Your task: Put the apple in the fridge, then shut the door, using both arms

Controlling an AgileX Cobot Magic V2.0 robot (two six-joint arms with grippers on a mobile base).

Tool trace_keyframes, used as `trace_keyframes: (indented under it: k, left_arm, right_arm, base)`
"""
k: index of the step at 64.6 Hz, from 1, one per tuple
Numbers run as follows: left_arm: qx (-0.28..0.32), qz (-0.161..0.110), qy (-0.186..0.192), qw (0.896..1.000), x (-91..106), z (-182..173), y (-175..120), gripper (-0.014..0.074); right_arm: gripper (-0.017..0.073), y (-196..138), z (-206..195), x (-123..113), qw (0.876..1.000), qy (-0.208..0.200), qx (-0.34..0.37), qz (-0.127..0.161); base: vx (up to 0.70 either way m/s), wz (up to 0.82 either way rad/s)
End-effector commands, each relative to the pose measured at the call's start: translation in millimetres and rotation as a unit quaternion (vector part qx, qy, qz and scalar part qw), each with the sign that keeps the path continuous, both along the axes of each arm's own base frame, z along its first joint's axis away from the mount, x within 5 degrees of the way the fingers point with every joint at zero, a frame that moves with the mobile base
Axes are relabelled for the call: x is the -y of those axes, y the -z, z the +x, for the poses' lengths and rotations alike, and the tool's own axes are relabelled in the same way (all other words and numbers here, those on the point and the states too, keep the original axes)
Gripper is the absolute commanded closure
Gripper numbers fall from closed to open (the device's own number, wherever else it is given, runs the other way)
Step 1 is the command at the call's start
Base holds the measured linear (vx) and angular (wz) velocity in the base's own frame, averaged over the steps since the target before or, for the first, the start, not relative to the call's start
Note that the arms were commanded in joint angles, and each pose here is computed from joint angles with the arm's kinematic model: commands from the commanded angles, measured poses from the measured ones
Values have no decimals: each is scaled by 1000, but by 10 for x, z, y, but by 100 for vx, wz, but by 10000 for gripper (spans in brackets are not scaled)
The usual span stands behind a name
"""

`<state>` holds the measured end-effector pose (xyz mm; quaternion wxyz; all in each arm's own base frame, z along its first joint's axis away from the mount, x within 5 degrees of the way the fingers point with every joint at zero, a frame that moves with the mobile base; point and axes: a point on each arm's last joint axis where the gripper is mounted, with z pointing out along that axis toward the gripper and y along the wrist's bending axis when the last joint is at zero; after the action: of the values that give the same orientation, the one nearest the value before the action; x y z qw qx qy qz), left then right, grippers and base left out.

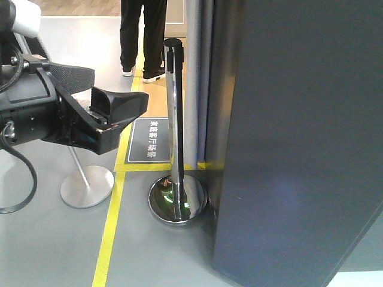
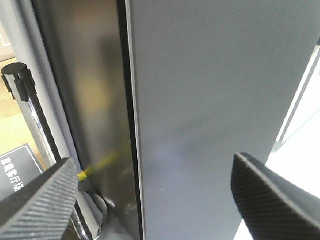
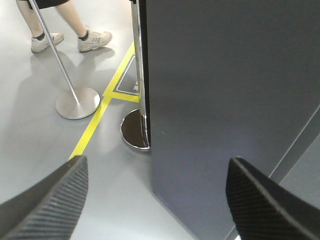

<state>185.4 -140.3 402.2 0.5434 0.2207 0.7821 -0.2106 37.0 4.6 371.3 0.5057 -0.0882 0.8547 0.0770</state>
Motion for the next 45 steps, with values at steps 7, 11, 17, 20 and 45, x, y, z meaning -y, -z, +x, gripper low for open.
trace_keyframes:
  k: [7, 11, 17, 20, 45]
  left_arm:
    - [41, -37, 0, 998, -22, -32, -189, 0]
    - [41, -37, 0, 998, -22, -32, -189, 0]
    - [40, -36, 0, 999, -22, -32, -187, 0]
    - [40, -36, 0, 999, -22, -32, -187, 0]
    - [38, -35, 0, 999, -23, -33, -184, 0]
  right_arm:
    - [15, -118, 37, -10, 999, 0, 42, 10]
    - [15, -124, 33, -30, 999, -6, 42, 23]
    - [15, -128, 35, -50, 999, -12, 41, 33]
    - [15, -133, 53, -52, 999, -11, 43, 31]
    - [15, -274, 582, -113, 992, 36, 122, -20]
  base:
    - [0, 0]
    - [0, 0]
    - [0, 0]
    - [0, 0]
    - [0, 0]
